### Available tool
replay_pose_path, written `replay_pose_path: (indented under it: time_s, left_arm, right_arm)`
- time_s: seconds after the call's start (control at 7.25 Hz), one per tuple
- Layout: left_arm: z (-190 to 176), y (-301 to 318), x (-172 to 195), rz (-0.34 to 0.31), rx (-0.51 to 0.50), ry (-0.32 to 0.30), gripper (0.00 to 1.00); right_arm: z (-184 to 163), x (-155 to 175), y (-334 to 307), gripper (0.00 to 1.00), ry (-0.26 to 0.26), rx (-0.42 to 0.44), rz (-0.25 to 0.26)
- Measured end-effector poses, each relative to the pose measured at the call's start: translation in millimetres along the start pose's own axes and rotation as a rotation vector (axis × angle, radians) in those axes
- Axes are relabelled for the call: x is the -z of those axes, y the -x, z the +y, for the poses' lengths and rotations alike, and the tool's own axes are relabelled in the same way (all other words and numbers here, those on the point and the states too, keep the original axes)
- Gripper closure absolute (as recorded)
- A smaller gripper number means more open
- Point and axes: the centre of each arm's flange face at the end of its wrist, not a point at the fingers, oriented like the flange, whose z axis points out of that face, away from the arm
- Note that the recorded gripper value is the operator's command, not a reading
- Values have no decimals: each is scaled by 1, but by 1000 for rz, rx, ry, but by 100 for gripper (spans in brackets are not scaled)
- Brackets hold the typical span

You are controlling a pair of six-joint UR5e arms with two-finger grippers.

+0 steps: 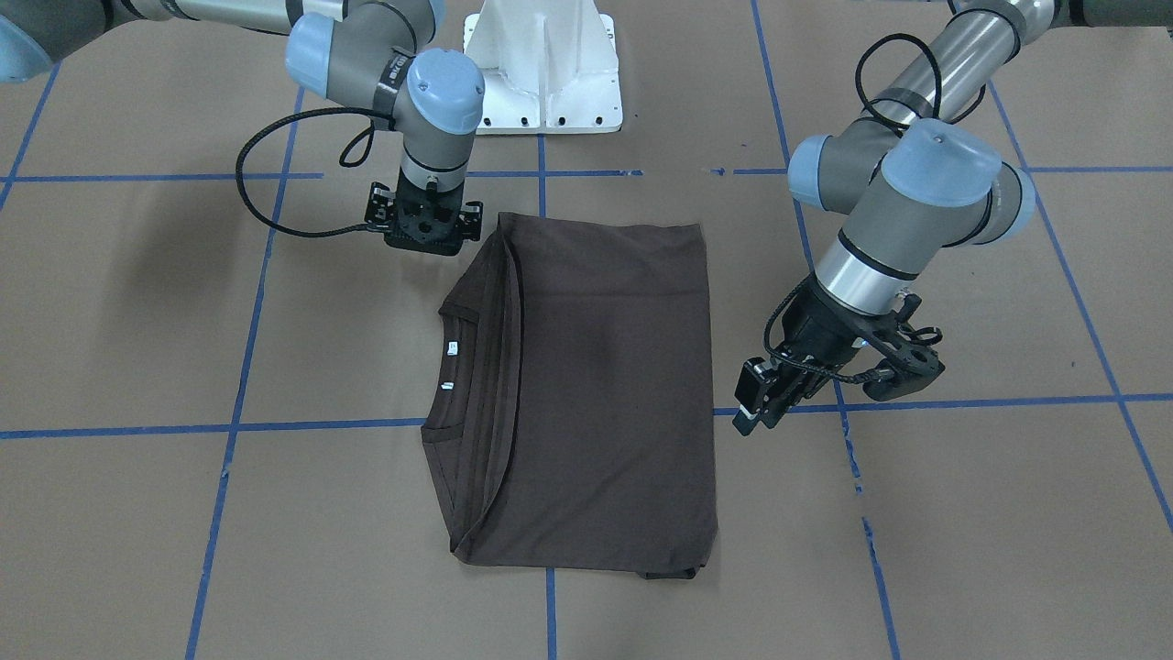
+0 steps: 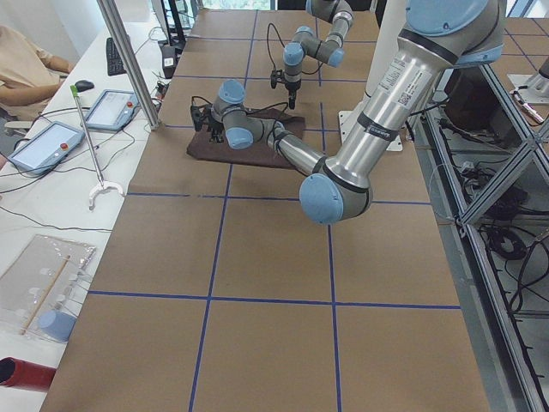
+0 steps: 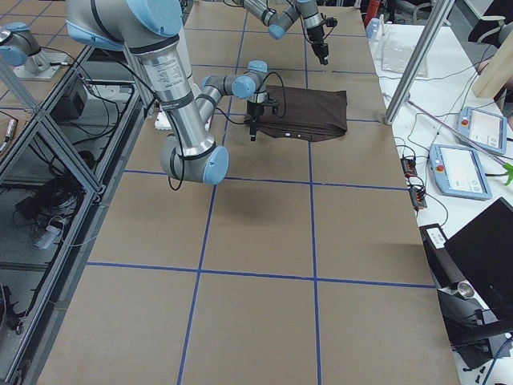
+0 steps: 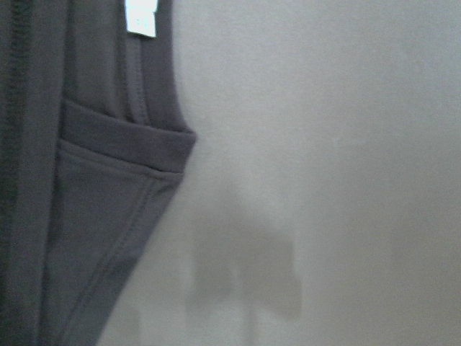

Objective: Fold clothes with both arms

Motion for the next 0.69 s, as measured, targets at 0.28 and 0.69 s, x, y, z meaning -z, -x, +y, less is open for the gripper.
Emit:
replay_pose_path:
  time_s: [0.28,0.69]
  left_arm:
    - [0,-2,2,10,-4,-1,53]
    - [0,-3,3,15,-7,0,53]
  right_arm:
    - [4,22,6,0,-19,14,-42]
    - [-13,46,65,0,-60,10,-131]
